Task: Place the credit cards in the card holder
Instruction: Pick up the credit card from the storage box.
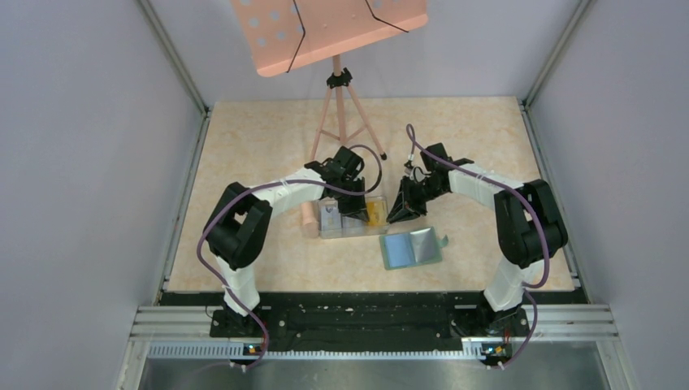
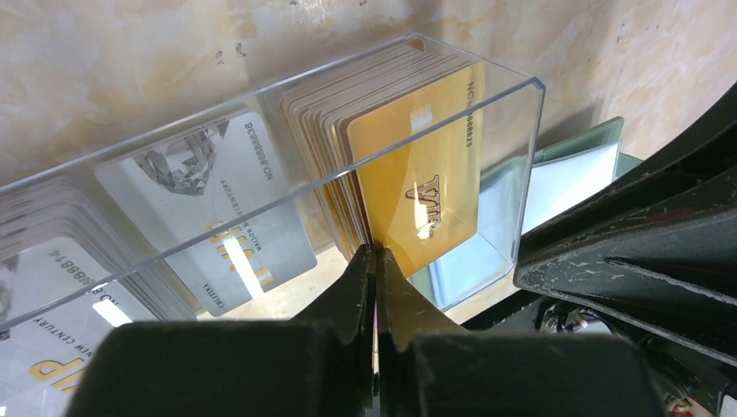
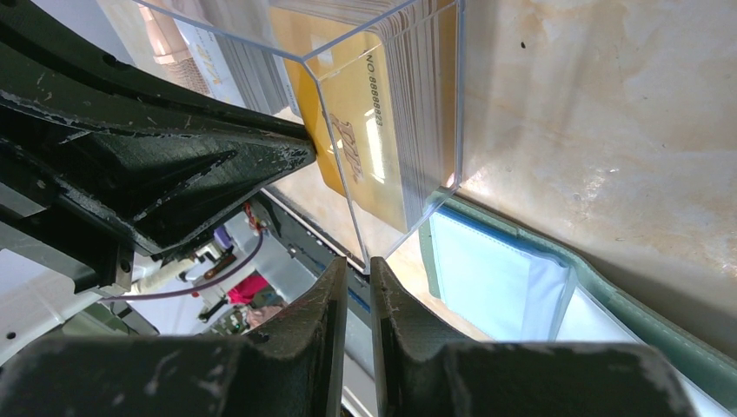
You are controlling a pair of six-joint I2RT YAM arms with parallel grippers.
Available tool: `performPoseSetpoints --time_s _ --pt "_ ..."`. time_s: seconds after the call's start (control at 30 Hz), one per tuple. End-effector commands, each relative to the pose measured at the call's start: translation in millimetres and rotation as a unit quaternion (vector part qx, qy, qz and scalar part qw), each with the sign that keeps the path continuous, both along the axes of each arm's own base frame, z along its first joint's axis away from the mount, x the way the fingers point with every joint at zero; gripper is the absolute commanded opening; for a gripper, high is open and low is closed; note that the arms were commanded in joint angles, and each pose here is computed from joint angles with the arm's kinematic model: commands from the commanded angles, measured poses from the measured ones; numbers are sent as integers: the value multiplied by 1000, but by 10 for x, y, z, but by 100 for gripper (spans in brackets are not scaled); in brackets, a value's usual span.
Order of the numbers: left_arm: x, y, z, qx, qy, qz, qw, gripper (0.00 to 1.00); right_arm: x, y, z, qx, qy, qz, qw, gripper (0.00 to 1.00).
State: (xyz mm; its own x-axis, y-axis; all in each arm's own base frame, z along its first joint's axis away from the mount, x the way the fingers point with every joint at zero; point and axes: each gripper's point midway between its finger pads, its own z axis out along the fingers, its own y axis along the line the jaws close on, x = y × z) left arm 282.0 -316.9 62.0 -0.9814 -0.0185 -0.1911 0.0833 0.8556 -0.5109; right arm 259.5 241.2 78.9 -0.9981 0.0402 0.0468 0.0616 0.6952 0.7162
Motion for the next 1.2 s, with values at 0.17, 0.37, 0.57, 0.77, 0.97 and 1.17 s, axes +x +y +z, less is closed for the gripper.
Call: performPoseSetpoints --time_s 0.17,0.37,0.57,0.77,0.97,1.17 --pt "175 -190 366 -10 -57 -29 998 0 -31 68 139 21 -22 11 999 15" --pt "164 -238 388 -11 -61 -36 997 0 -31 66 130 21 -23 11 999 15" --pt "188 -344 531 -44 -76 -42 995 9 -29 63 126 20 -22 11 999 15" --pt "179 -409 618 -68 -85 -45 993 16 -27 65 119 20 -22 11 999 15" --pt "163 -436 596 -74 -81 -48 993 24 -26 69 120 21 -22 12 999 15" --pt "145 -371 426 -44 -58 -42 996 26 -25 69 116 21 -21 12 999 15"
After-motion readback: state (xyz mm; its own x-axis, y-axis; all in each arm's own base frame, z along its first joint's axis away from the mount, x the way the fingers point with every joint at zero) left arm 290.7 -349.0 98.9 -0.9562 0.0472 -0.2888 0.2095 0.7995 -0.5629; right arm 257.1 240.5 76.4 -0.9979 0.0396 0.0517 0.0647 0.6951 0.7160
